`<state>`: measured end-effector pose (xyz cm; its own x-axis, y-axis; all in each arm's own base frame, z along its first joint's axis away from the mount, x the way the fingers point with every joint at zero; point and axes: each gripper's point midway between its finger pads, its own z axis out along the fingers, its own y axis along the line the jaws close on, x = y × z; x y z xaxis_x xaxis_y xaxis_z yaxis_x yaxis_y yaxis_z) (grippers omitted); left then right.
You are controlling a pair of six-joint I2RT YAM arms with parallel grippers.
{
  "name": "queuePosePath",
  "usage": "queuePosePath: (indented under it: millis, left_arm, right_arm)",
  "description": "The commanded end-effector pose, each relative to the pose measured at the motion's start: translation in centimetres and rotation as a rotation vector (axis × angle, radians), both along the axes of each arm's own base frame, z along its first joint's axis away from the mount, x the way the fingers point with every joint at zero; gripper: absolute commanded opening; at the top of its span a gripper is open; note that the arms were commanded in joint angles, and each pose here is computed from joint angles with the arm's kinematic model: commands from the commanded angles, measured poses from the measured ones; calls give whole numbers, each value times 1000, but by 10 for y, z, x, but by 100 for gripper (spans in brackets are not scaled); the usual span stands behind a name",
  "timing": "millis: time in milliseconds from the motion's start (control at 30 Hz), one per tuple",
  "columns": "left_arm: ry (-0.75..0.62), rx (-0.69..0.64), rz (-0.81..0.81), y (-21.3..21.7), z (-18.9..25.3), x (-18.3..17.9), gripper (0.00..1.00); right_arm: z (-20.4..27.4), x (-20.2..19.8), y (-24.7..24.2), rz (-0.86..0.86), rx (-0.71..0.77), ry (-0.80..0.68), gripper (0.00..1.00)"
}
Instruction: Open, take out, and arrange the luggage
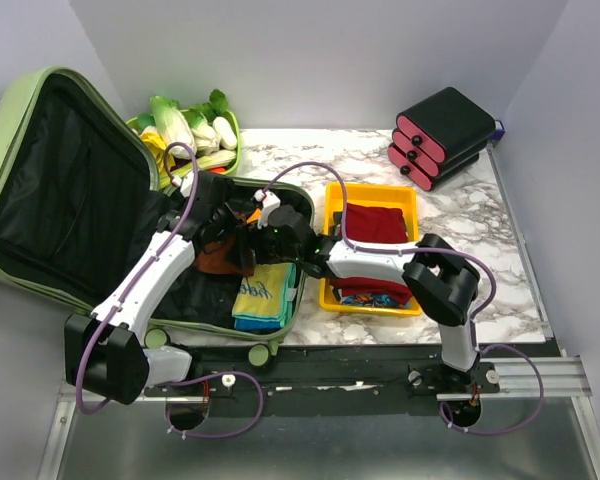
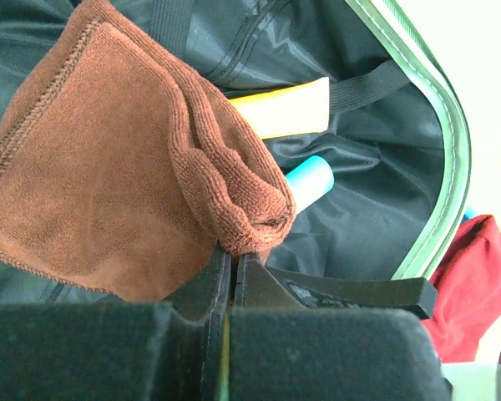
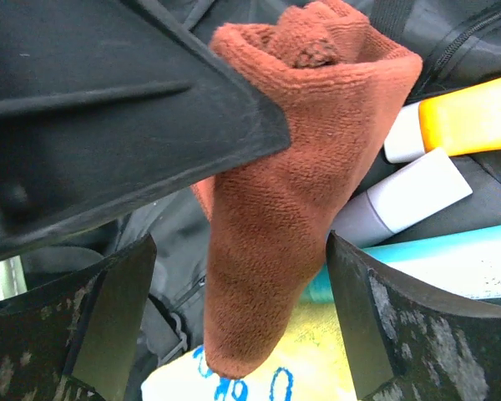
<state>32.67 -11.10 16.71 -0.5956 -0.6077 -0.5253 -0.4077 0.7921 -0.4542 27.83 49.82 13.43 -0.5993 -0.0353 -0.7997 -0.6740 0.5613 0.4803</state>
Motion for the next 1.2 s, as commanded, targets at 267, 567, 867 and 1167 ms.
queuePosePath:
  millis: [267, 567, 867, 1167]
  left_arm:
    - [-8, -22, -14, -5, 13, -2, 42]
    - [-161, 40, 11, 19, 76, -16, 99]
    - [-237, 90, 49, 42, 103, -35, 99]
    - [-238, 109, 21, 41, 98, -29, 99]
  right_arm:
    - [4, 20, -15, -181, -6, -19, 19]
    - [15, -18, -80, 25, -283, -129, 8]
    - [22, -83, -193, 260, -405, 46, 6]
    - [6, -82, -290, 228, -630, -45, 4]
